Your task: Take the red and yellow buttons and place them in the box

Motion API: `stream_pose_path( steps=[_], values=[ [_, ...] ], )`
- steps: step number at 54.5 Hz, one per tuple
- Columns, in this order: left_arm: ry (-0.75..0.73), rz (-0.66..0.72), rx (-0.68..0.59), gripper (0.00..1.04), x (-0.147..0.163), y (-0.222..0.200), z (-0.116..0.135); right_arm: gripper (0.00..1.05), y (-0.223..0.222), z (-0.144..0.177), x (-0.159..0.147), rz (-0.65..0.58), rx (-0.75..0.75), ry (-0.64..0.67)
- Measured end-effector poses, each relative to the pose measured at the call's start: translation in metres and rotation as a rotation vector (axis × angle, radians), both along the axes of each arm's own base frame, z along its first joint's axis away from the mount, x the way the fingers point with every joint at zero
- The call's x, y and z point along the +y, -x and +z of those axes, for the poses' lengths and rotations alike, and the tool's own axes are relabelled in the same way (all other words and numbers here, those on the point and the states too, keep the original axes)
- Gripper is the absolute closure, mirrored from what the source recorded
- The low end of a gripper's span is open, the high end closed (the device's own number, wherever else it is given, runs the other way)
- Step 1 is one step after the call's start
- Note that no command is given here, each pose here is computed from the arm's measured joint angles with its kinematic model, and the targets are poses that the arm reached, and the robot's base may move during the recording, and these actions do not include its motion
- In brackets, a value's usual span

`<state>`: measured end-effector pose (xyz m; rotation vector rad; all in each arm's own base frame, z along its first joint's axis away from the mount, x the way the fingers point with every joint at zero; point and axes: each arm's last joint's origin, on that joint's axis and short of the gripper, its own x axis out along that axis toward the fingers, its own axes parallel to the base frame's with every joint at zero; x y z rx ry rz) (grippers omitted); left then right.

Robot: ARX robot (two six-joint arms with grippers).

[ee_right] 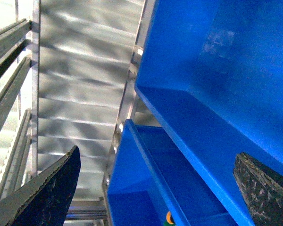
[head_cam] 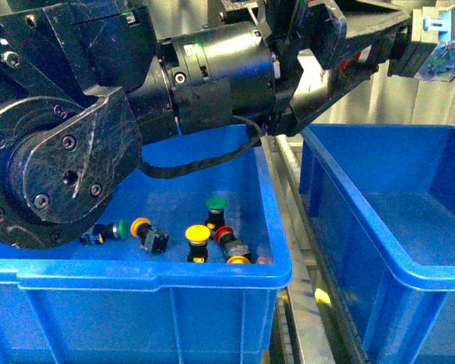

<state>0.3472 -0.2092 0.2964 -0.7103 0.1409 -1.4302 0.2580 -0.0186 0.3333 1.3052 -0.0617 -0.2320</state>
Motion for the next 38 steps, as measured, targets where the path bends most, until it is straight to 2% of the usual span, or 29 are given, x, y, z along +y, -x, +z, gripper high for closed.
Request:
stream_pose_path(
  steps=[10, 22, 38],
  values=[
    [0.012, 0.004, -0.028, 0.72, 0.000, -0.003, 0.010, 0.07, -0.002, 0.002, 0.012, 0.036, -0.015, -0.103],
    [0.006, -0.001, -0.018, 0.72, -0.007, -0.012, 0.004, 0.07, -0.004, 0.025, 0.026, 0.085, -0.076, -0.151],
    [0.021, -0.021, -0.038, 0.72, -0.024, -0.020, 0.012, 0.07, -0.003, 0.021, 0.039, 0.132, -0.076, -0.187]
  ],
)
